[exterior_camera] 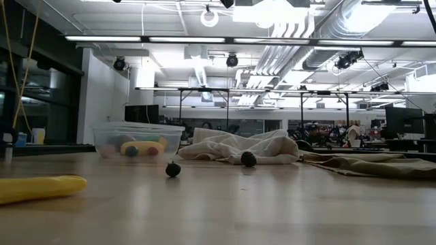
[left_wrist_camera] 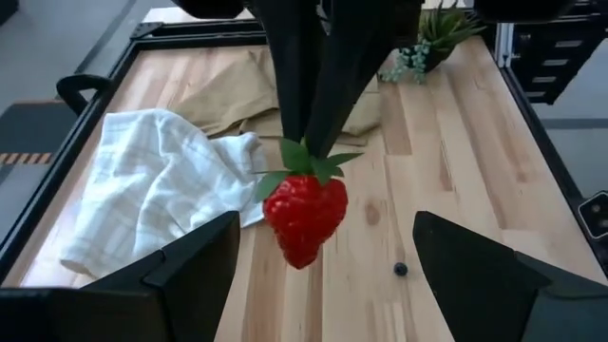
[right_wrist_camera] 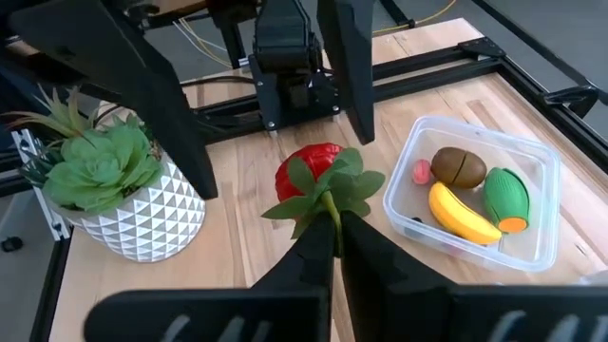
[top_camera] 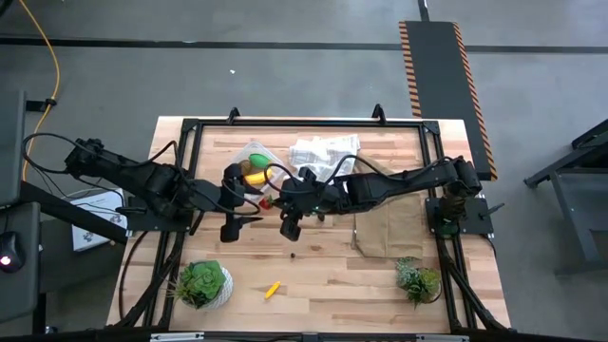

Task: Pick and placing Produce into tupperware
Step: Put the red strawberry into the transparent bin

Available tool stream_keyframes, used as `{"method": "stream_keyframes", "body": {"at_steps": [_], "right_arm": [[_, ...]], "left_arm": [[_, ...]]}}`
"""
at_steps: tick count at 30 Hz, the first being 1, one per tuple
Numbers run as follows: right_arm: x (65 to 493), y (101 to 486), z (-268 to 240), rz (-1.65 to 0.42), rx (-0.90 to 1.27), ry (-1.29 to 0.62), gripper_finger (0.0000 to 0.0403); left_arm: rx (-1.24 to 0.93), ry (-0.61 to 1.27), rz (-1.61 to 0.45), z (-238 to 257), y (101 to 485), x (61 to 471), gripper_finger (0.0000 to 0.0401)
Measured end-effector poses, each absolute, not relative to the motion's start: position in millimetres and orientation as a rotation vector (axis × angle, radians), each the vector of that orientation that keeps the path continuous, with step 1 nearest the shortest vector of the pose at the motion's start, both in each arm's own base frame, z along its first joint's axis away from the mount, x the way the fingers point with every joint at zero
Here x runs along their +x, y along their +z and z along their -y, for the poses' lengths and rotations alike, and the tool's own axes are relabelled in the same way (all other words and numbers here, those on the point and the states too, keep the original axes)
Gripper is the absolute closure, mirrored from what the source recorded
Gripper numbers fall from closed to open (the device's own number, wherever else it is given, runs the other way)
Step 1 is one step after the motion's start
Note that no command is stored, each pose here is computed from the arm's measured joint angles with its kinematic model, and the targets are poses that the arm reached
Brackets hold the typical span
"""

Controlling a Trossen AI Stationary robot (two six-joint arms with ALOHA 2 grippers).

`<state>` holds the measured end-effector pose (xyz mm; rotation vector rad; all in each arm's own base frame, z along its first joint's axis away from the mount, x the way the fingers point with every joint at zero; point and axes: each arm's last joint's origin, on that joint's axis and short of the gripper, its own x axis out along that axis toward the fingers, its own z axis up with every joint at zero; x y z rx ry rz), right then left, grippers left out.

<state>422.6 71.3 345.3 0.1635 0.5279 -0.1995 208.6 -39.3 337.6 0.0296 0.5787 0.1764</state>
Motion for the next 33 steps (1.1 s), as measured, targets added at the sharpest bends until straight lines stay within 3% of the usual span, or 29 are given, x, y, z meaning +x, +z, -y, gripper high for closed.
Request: {"method": "stream_keyframes", "body": {"at_steps": [25, 33], "right_arm": [[422.1, 341.7, -65.3, -0.560, 0.157, -0.227, 0.0403], [422.0, 341.7, -65.3, -0.561, 0.157, -0.227, 0.0403]], "left_arm": [[0.054, 0.261, -0.562, 33.7, 343.3, 195.4, 0.0100], [0.035, 0.251, -0.595, 32.5, 342.3, 188.3, 0.0164]]}}
